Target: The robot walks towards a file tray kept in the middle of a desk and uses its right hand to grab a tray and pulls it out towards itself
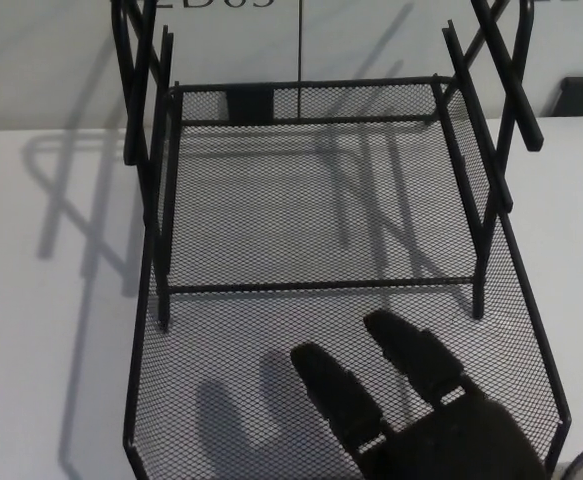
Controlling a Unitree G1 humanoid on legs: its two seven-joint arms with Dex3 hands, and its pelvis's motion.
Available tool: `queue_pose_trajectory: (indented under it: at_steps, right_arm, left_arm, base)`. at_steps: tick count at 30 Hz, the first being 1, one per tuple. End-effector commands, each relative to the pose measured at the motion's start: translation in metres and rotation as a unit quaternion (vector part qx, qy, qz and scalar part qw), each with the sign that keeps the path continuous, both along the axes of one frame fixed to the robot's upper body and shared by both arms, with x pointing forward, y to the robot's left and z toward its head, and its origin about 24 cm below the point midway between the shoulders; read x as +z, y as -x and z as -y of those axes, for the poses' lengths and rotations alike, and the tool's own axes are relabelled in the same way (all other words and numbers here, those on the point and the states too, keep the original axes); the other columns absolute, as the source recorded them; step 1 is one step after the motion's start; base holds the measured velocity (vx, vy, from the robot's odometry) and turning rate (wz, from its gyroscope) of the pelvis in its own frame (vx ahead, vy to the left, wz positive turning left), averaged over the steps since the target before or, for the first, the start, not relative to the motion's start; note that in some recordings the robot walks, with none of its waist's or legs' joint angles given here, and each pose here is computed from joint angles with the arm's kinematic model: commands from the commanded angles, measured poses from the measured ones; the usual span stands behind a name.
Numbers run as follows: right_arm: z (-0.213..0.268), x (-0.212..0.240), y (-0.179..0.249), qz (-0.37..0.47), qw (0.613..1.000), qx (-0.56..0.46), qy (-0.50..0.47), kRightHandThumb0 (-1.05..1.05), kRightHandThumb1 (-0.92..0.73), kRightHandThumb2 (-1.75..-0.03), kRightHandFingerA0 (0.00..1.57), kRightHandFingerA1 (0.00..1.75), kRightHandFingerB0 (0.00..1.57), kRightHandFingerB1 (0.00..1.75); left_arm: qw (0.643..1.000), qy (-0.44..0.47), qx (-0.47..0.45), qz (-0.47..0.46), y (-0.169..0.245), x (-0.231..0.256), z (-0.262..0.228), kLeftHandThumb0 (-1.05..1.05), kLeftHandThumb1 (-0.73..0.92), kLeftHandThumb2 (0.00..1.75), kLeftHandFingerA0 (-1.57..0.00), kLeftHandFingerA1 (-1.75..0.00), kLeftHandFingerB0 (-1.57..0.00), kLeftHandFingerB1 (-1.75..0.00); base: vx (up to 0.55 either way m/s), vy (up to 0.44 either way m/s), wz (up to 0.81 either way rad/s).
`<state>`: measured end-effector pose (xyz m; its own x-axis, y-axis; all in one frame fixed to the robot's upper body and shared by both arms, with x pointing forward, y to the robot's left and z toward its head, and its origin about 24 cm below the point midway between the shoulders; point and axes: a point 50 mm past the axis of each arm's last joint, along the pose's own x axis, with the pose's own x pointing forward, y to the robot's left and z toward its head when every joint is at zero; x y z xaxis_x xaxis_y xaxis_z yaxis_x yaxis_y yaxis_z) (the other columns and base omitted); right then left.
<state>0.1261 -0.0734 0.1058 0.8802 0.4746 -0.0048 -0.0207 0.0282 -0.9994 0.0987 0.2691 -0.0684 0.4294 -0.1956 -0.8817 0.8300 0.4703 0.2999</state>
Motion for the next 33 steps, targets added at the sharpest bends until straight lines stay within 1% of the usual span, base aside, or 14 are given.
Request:
queue_pose_trajectory:
  at_steps: [1,11,14,16,17,18,20,21,25,26,28,29,30,33]
  right_arm:
    - [-0.02,0.029,0.033,-0.059,0.987,0.124,-0.082,-0.8,-0.47,-0.9,0.07,0.23,0.09,0.09]
    - [-0.019,0.038,0.042,-0.095,0.978,0.168,-0.081,-0.77,-0.42,-0.89,0.04,0.13,0.04,0.11]
    - [-0.017,0.038,0.042,-0.117,0.968,0.194,-0.108,-0.84,-0.47,-0.96,0.04,0.24,0.12,0.07]
    - [-0.014,0.038,0.041,-0.129,0.96,0.223,-0.112,-0.86,-0.53,-0.97,0.05,0.47,0.06,0.26]
    - [-0.013,0.038,0.042,-0.123,0.96,0.229,-0.103,-0.86,-0.53,-0.97,0.05,0.47,0.06,0.26]
    - [-0.012,0.038,0.042,-0.129,0.958,0.234,-0.1,-0.76,-0.5,-0.96,0.0,0.47,0.0,0.29]
    - [-0.006,0.037,0.044,-0.145,0.95,0.262,-0.089,-0.72,-0.5,-0.87,0.1,0.51,0.04,0.42]
    - [-0.003,0.037,0.046,-0.139,0.947,0.272,-0.096,-0.69,-0.49,-0.86,0.14,0.5,0.09,0.42]
    - [0.008,0.045,0.048,-0.115,0.935,0.305,-0.137,-0.69,-0.5,-0.87,0.13,0.51,0.08,0.43]
    - [0.011,0.049,0.048,-0.093,0.934,0.308,-0.154,-0.6,-0.64,-0.6,0.18,0.44,0.15,0.32]
    - [0.017,0.059,0.048,-0.037,0.933,0.316,-0.17,-0.54,-0.67,-0.6,0.19,0.47,0.12,0.34]
    - [0.019,0.062,0.048,-0.021,0.93,0.321,-0.178,-0.53,-0.66,-0.6,0.23,0.46,0.13,0.33]
    - [0.022,0.069,0.049,-0.005,0.917,0.325,-0.23,-0.48,-0.64,-0.59,0.34,0.45,0.35,0.35]
    - [0.025,0.082,0.049,0.039,0.887,0.309,-0.341,-0.4,-0.57,-0.58,0.44,0.51,0.53,0.37]
  left_arm:
    - [1.0,0.004,-0.015,-0.001,0.0,0.008,-0.003,-0.26,0.48,0.93,-0.35,-0.62,-0.1,-0.5]
    - [1.0,-0.004,-0.019,0.001,-0.002,0.006,-0.003,-0.25,0.46,0.91,-0.37,-0.63,-0.1,-0.5]
    - [1.0,-0.002,-0.015,0.001,-0.003,0.007,-0.003,-0.25,0.46,0.91,-0.34,-0.62,-0.09,-0.5]
    - [1.0,-0.001,-0.012,-0.003,-0.005,0.008,-0.004,-0.23,0.47,0.91,-0.34,-0.61,-0.08,-0.49]
    - [1.0,0.001,-0.009,-0.006,-0.005,0.008,-0.004,-0.23,0.47,0.91,-0.34,-0.61,-0.08,-0.49]
    - [1.0,0.001,-0.009,-0.007,-0.004,0.008,-0.004,-0.22,0.47,0.91,-0.33,-0.61,-0.09,-0.49]
    - [1.0,-0.004,-0.012,-0.009,-0.003,0.008,-0.004,-0.22,0.46,0.91,-0.31,-0.6,-0.09,-0.49]
    - [1.0,-0.008,-0.015,-0.01,-0.003,0.007,-0.004,-0.3,0.62,0.67,-0.38,-0.55,-0.16,-0.41]
    - [1.0,-0.012,-0.014,-0.011,-0.004,0.005,-0.005,-0.3,0.61,0.66,-0.37,-0.54,-0.16,-0.4]
    - [1.0,-0.013,-0.015,-0.008,-0.004,0.005,-0.006,-0.3,0.61,0.66,-0.38,-0.54,-0.16,-0.41]
    - [1.0,-0.012,-0.015,-0.011,-0.003,0.005,-0.006,-0.3,0.61,0.65,-0.37,-0.54,-0.17,-0.4]
    - [1.0,-0.01,-0.012,-0.012,-0.003,0.005,-0.007,-0.3,0.61,0.66,-0.35,-0.54,-0.16,-0.4]
    - [1.0,-0.004,-0.007,-0.013,-0.003,0.005,-0.007,-0.3,0.6,0.66,-0.36,-0.55,-0.16,-0.41]
    - [1.0,0.003,-0.007,-0.015,-0.001,0.006,-0.006,-0.32,0.6,0.67,-0.35,-0.55,-0.16,-0.41]
  base:
    - [0.0,0.0,0.0]
    - [0.0,0.0,0.0]
    - [0.0,0.0,0.0]
    - [0.0,0.0,0.0]
    - [0.0,0.0,0.0]
    - [0.0,0.0,0.0]
    - [0.0,0.0,0.0]
    - [0.0,0.0,0.0]
    - [0.0,0.0,0.0]
    - [0.0,0.0,0.0]
    - [0.0,0.0,0.0]
    - [0.0,0.0,0.0]
    - [0.0,0.0,0.0]
    - [0.0,0.0,0.0]
